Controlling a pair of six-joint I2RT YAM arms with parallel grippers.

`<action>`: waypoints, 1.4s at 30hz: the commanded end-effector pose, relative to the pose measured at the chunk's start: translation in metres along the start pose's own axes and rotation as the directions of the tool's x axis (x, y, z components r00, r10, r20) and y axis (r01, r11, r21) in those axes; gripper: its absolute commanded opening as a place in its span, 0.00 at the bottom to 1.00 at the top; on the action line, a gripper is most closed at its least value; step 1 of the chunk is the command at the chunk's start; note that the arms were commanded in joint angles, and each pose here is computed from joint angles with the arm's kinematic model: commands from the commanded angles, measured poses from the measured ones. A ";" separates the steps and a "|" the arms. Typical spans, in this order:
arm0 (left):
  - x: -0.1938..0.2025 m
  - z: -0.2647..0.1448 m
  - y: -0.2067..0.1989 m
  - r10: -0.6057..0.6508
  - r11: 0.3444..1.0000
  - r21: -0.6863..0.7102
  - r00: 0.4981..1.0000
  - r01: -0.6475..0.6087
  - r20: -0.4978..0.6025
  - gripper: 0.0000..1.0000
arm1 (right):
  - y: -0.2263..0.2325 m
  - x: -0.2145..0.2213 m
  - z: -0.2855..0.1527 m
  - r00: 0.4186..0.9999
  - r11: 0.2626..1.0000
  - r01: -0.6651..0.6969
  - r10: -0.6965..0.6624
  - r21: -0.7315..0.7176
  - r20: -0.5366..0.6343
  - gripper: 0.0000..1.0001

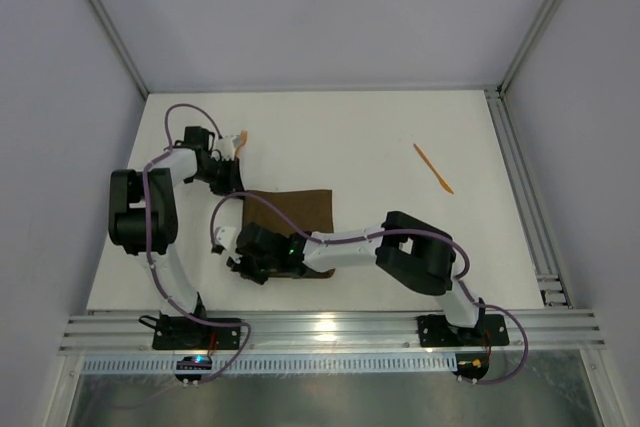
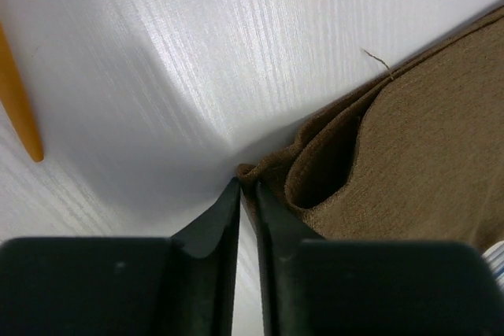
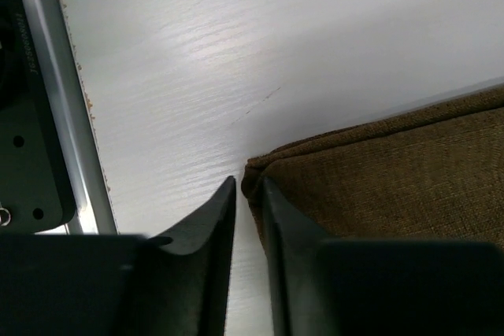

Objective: Fold the napkin into a case and place the utensils inside
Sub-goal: Smooth out the lower triangle-folded napkin at the center of the board, then pick up the lower triangle-folded napkin from the center of the board.

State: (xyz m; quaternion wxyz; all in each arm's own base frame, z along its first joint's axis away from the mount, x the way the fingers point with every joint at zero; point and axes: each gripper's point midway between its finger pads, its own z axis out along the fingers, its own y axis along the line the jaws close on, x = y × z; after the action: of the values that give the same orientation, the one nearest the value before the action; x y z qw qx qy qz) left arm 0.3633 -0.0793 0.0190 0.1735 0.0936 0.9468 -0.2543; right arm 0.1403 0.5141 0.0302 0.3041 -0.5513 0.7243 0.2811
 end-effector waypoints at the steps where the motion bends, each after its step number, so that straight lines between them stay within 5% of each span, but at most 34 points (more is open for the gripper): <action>1: -0.017 -0.017 0.004 0.085 0.994 -0.071 0.994 -0.081 0.063 0.19 | 0.022 -0.041 -0.030 0.995 0.998 0.017 -0.010 -0.065 0.095 0.28; 8: -0.031 -0.051 0.008 0.153 0.971 -0.199 0.982 -0.130 0.108 0.47 | -0.025 -0.098 -0.076 0.955 0.986 -0.168 0.168 -0.022 0.245 0.62; 13: -0.036 -0.066 0.006 0.181 0.960 -0.238 0.976 -0.148 0.124 0.54 | -0.079 -0.104 -0.114 0.901 0.947 -0.322 0.301 0.017 0.312 0.66; 20: -0.026 -0.052 -0.017 0.238 0.948 -0.228 0.970 -0.222 0.047 0.66 | -0.196 -0.019 -0.154 0.776 0.755 -0.620 0.548 0.216 0.311 0.71; 27: -0.013 -0.016 -0.013 0.188 0.964 -0.183 0.982 -0.191 -0.037 0.83 | -0.250 0.049 -0.163 0.693 0.622 -0.721 0.660 0.305 0.292 0.73; 31: 0.002 0.004 -0.007 0.149 0.972 -0.165 0.982 -0.166 -0.112 0.78 | -0.252 0.060 -0.150 0.676 0.619 -0.736 0.687 0.274 0.267 0.71; 42: 0.005 0.015 -0.021 0.157 0.985 -0.064 0.984 -0.162 -0.080 0.29 | -0.253 0.056 -0.163 0.675 0.627 -0.737 0.665 0.251 0.320 0.58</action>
State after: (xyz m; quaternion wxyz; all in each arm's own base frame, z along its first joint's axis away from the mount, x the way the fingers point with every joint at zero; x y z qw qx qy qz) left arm 0.3694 -0.0953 0.0212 0.1738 0.1686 0.9547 -0.1730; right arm 0.3400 0.2931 0.0325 0.2785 -0.1261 0.9143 0.2656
